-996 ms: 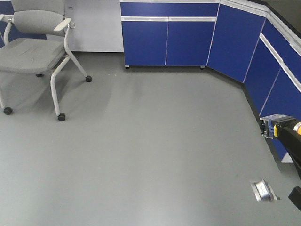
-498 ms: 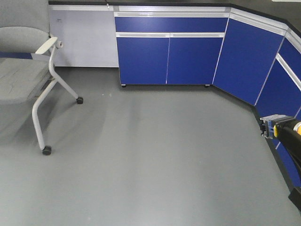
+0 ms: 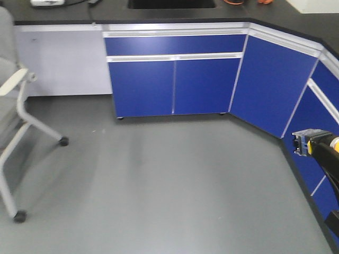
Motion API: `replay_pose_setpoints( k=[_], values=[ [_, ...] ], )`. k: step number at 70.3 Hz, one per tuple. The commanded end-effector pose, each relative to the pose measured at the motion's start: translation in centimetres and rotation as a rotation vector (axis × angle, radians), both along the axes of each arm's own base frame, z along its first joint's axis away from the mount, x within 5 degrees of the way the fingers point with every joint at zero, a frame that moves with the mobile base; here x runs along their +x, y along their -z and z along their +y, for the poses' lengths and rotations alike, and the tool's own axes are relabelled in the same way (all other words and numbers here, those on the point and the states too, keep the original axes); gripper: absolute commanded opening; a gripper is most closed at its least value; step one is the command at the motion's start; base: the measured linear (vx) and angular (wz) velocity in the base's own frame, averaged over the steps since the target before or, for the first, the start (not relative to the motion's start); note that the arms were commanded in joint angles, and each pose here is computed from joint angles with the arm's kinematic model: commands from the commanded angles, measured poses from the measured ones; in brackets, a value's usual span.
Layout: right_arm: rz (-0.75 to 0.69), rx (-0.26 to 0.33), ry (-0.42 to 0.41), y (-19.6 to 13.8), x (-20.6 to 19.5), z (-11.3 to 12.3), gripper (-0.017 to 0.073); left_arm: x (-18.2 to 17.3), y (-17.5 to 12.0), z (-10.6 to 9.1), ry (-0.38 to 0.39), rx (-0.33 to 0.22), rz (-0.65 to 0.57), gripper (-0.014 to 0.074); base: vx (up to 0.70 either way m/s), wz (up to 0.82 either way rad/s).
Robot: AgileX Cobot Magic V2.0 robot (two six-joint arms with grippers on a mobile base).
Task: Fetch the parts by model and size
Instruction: 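Drive the base to the bench with the red tray, holding both switches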
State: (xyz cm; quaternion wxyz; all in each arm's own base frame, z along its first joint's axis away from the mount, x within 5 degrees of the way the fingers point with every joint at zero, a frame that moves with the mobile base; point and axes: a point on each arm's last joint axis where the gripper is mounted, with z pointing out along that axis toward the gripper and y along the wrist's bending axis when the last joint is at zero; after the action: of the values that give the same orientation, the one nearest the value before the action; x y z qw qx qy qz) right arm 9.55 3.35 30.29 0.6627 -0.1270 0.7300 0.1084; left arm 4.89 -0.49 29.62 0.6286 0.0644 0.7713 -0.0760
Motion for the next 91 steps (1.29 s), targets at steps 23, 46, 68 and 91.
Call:
replay_pose_setpoints(
  k=[23, 46, 68, 91],
  values=[
    [-0.104, 0.019, -0.017, -1.69, 0.0, 0.16, -0.001, 0.07, -1.35, -0.18, 0.022, -0.016, -0.084, -0.0006, 0.3, -0.7],
    [-0.104, 0.019, -0.017, -1.69, 0.0, 0.16, -0.001, 0.07, -1.35, -0.18, 0.022, -0.015, -0.085, -0.0006, 0.2, -0.95],
    [-0.104, 0.019, -0.017, -1.69, 0.0, 0.16, -0.001, 0.07, -1.35, -0.18, 0.022, -0.015, -0.085, -0.0006, 0.16, -0.86],
    [-0.104, 0.019, -0.017, -1.69, 0.0, 0.16, -0.001, 0.07, -1.35, -0.18, 0.022, -0.015, -0.085, -0.0006, 0.16, -0.75]
  ],
)
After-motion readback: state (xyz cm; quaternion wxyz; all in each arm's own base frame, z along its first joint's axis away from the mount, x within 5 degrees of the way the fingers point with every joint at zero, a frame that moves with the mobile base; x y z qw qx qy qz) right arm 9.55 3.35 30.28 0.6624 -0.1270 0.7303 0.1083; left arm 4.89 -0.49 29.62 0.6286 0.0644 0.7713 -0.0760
